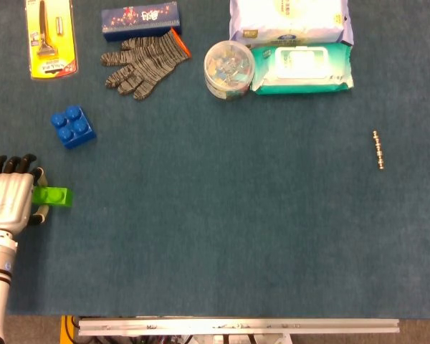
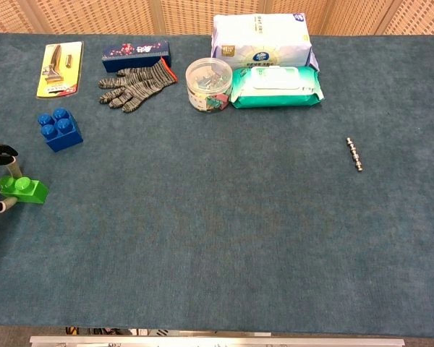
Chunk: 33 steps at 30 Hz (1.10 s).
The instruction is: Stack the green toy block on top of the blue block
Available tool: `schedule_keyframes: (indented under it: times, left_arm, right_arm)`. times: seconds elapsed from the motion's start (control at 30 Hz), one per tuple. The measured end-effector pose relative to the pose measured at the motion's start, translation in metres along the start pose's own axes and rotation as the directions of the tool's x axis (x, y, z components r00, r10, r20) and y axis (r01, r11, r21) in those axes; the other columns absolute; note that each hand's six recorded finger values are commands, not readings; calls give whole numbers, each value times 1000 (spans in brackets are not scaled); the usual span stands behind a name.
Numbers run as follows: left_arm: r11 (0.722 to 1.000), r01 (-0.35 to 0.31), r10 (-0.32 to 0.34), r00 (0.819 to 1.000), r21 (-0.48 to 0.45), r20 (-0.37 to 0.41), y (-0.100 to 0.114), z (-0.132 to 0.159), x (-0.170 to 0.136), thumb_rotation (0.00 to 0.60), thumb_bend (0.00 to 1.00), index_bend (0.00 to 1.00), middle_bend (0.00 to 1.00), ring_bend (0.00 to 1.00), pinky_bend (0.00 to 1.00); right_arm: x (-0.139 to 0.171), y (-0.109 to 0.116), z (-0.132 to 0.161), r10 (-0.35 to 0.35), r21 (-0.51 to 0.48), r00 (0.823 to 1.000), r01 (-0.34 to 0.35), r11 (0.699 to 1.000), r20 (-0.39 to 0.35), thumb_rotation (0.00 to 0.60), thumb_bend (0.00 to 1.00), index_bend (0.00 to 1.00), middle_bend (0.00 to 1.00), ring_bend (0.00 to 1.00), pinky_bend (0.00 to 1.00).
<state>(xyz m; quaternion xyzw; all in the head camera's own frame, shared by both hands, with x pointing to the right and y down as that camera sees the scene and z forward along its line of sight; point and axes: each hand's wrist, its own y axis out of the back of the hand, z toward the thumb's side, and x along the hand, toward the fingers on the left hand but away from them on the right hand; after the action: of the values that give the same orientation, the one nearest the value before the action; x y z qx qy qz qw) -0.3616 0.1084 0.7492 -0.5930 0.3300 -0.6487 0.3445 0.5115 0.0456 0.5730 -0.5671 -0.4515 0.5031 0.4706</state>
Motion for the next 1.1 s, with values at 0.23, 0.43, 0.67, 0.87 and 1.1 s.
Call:
schedule_keyframes:
  times: [0.23, 0.43, 0.67, 0.87, 1.1]
  left_arm:
    - [1000, -1, 1, 1000, -11, 1, 1, -1, 1, 600, 288, 471, 221, 169, 109]
    - [999, -9, 9, 1000, -33, 8, 4, -1, 3, 600, 287, 492, 235, 169, 108]
    - [994, -50, 52, 998, -95, 21, 27, -2, 4, 600, 288, 491, 237, 169, 109]
    - [988, -98, 96, 995, -121, -22, 51, -7, 9, 600, 288, 491, 238, 169, 109]
    - [983, -121, 112, 991, -137, -70, 69, -5, 22, 600, 287, 491, 239, 173, 109]
  right_arm:
    - [0, 0, 0, 1, 0, 1000, -1, 1000, 0, 600, 212, 503, 515, 424, 470]
    - [0, 0, 1, 2, 2, 1000, -2, 1000, 1, 600, 213, 503, 515, 425, 470]
    - [-2, -1, 2, 6, 3, 1000, -6, 1000, -2, 600, 213, 503, 515, 425, 470]
    - [-2, -3, 1, 9, 1, 1000, -9, 1000, -1, 600, 213, 503, 515, 425, 470]
    - [-2, -4, -1, 15, 0, 1000, -15, 1000, 1, 600, 213, 503, 515, 424, 470]
